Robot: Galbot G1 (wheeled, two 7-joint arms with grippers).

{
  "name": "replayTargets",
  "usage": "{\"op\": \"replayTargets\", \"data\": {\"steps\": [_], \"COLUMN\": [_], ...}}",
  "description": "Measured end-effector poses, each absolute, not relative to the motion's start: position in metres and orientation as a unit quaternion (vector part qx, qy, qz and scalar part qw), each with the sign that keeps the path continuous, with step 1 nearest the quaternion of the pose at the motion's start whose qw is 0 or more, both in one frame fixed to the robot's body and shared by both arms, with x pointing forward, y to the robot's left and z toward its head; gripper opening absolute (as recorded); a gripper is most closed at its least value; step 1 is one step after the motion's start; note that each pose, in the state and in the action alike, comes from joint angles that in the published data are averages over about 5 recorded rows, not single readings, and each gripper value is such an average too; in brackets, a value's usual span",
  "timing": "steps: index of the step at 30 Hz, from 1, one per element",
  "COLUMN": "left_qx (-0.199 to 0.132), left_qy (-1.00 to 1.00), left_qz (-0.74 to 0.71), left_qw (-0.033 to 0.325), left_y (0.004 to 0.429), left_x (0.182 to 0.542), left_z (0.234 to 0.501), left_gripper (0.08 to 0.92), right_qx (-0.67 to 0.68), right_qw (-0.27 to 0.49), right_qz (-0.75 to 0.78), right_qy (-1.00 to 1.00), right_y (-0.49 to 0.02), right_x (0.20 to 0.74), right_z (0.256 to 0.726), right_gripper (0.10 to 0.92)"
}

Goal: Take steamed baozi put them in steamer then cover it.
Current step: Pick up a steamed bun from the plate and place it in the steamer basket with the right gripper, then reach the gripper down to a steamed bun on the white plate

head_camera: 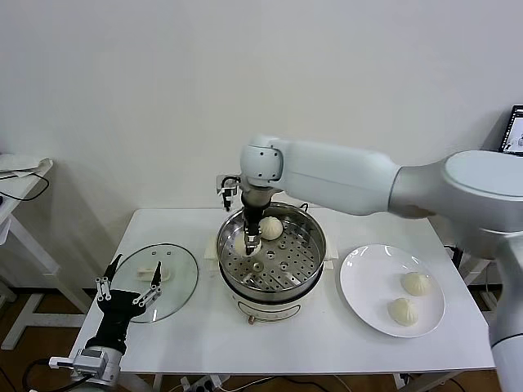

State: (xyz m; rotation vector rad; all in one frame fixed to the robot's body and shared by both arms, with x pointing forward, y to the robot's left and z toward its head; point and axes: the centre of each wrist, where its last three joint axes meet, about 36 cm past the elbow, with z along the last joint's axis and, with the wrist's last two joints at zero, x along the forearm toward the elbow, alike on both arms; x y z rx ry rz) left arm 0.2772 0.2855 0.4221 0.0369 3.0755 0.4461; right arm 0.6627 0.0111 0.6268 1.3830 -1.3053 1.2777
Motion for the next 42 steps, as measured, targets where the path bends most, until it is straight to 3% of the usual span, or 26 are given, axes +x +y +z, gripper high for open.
{"op": "replayTargets", "data": {"steps": [8,16,23,34,42], "left_qx": [0.011,0.010,0.011,0.015,0.018], "left_qy": [0.989,0.989,0.990,0.989,0.988], "left_qz": [0.145,0.144,0.143,0.147,0.152], "left_qw": [0.015,0.014,0.015,0.016,0.014], "left_y": [0.287,0.287,0.284,0.277,0.274], "left_x": [0.276,0.275,0.274,0.268,0.264], "left_z": [0.421,0.421,0.422,0.427,0.429], "left_gripper": [0.823,0.823,0.823,0.823,0.823], "right_qx": [0.550,0.549,0.551,0.544,0.538], "right_qw": [0.417,0.417,0.412,0.405,0.415], "right_qz": [0.513,0.517,0.513,0.508,0.499], "right_qy": [-0.511,-0.507,-0.513,-0.532,-0.538], "right_y": [0.021,0.020,0.000,-0.119,-0.236], "right_x": [0.663,0.663,0.663,0.653,0.621], "right_z": [0.613,0.611,0.632,0.693,0.692], "right_gripper": [0.640,0.801,0.822,0.823,0.823]}}
